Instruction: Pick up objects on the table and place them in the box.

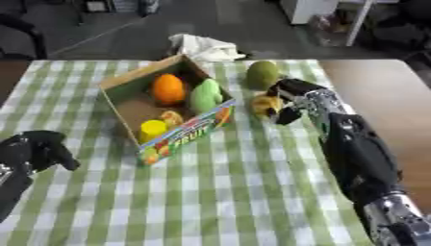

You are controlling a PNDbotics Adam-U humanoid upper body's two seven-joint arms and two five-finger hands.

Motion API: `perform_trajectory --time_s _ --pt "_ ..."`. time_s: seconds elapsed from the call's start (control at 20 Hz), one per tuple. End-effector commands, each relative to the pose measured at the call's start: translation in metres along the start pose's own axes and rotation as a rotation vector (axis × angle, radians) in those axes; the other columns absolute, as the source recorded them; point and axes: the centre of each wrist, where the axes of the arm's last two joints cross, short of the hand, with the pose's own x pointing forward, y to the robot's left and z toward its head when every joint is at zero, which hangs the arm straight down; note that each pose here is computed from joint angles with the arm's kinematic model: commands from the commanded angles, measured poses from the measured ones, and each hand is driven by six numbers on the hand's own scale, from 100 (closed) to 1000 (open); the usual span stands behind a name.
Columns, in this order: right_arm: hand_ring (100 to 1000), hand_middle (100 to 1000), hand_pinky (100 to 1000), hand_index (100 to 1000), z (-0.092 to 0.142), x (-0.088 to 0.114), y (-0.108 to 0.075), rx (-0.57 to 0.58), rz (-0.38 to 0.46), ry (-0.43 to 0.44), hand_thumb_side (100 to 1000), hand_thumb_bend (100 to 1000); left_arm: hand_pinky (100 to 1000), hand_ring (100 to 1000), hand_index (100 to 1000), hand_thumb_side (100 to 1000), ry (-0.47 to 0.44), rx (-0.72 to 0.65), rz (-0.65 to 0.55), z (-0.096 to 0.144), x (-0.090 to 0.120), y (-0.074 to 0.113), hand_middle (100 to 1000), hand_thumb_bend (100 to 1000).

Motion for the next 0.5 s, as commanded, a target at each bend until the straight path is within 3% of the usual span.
perform_trajectory --time_s 0.05,0.2,0.5 --pt "574 257 733 414 0.0007 -0.0043 -0.0088 -0.084 0.019 0.021 258 100 669 570 779 742 -0.013 0.0 -0.019 -0.0005 0.0064 0.0028 558 100" --pt "528 187 712 317 0.0006 -0.0042 -0.006 -0.131 0.017 0.026 249 100 670 570 779 744 -0.013 0.001 -0.019 -0.0005 0.0065 0.0028 558 100" --pt "515 167 702 279 -0.0005 -0.0025 -0.0026 -0.174 0.009 0.019 237 100 670 570 780 745 -0.013 0.002 -0.017 -0.0006 0.0066 0.003 558 100"
